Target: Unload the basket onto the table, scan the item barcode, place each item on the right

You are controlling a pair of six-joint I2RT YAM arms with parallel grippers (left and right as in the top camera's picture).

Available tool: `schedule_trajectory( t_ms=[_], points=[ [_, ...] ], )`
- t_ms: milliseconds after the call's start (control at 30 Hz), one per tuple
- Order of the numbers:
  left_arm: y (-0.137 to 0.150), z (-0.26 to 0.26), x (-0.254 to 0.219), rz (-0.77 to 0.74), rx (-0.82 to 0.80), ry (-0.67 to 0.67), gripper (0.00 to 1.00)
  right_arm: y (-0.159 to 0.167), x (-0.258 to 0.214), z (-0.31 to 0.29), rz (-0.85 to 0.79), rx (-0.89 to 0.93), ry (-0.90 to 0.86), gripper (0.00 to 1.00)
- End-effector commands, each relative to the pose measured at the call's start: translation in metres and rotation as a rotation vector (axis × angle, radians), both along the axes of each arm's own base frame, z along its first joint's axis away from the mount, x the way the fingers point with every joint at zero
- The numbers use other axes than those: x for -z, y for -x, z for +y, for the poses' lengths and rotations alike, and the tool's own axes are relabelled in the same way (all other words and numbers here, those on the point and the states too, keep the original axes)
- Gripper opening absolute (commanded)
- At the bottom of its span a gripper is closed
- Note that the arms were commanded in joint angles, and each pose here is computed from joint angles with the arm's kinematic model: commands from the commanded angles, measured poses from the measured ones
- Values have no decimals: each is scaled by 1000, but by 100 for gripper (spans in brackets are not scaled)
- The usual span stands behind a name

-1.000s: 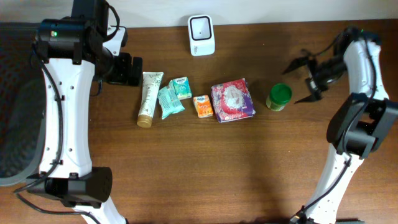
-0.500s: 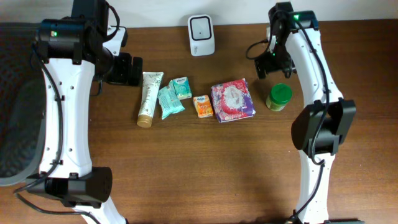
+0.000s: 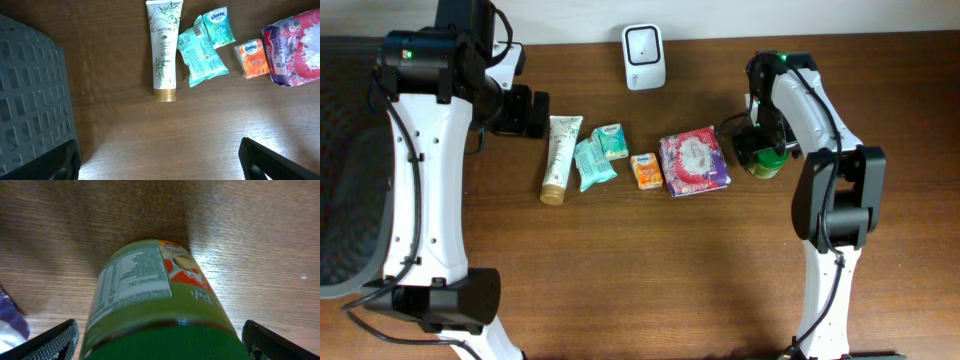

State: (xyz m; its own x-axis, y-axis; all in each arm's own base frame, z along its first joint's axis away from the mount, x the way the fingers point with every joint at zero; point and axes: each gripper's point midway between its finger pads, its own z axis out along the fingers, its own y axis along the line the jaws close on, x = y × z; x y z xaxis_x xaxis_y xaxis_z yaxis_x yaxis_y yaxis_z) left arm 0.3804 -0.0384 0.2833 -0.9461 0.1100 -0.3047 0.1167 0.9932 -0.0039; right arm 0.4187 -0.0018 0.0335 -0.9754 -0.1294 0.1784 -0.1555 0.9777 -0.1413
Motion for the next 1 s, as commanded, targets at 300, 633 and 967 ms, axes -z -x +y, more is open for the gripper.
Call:
schedule_trajectory(
  t_ms=[300,633,967],
  points=[
    [2,1,-3,-9,10,-9,99,-2,3,7,-6,75,-156,58],
    [1,1,-3,-9,10,-9,99,-77,-103,61,-335,119,-480,48],
    [1,1,-3,-9,10,-9,99,-192,-189,194,-925,-29,-716,45]
  ],
)
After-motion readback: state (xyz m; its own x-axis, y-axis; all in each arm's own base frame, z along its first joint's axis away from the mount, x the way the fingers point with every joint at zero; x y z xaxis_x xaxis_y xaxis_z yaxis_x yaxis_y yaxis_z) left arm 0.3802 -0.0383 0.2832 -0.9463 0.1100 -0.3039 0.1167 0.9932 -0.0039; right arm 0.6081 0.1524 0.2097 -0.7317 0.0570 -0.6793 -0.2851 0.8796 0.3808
